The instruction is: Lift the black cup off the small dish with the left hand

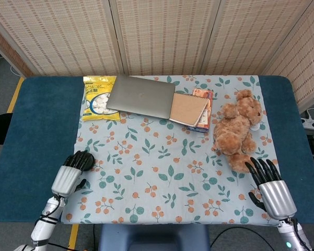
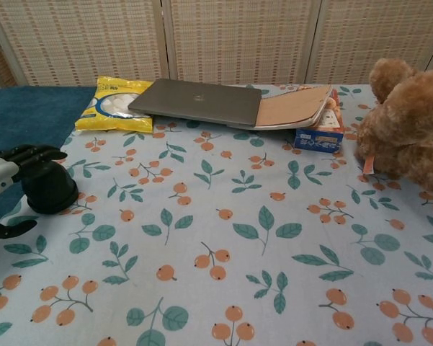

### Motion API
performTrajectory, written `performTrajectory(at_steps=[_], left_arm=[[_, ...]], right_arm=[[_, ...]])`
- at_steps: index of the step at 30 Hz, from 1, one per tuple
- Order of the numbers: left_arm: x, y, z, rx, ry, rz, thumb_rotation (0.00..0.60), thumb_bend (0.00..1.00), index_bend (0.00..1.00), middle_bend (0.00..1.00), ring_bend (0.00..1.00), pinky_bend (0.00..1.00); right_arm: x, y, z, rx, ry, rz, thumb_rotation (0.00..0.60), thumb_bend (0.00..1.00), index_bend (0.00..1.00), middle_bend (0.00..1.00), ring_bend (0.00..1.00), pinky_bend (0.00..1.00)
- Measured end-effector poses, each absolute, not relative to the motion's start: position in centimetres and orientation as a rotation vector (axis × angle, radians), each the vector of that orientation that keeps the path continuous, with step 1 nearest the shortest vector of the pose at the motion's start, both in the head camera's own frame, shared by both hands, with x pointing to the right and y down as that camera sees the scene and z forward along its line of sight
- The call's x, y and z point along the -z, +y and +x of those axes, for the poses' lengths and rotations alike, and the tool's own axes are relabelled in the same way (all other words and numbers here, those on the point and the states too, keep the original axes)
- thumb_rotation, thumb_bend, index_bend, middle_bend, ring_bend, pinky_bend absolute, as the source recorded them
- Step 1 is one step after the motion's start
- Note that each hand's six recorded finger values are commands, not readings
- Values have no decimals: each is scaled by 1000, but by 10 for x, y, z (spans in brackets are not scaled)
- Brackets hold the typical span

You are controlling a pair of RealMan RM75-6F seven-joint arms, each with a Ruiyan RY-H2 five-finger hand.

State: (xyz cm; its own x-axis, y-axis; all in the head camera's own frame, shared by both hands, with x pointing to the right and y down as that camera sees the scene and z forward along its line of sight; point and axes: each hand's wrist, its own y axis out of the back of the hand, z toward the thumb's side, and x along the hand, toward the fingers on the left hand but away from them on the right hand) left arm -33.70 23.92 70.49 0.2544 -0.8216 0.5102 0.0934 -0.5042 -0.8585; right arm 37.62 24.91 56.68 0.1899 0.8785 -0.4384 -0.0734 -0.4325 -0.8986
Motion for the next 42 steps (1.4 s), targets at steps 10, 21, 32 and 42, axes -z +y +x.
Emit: performTrajectory(at_steps=[10,21,32,42], left_arm=[[-721,232,-330,1378,682,-1730,600,310,0,0,0,163],[-737,226,-336,1415,646,-1672,600,309,53,40,0,149],[-745,220,-336,1441,613,-1628,600,307,88,41,0,149],[-755,217,-337,1483,579,-1660,600,308,89,47,0,133]], right_arm=[[-567,248,378,-1393,-787,-1595,600,178,0,0,0,0],[-567,248,379,-1405,-791,-1601,600,177,0,0,0,0],[-567,248,379,-1407,-785,-1609,600,178,0,0,0,0],[-568,248,378,-1408,-783,-1608,600,177,0,0,0,0]])
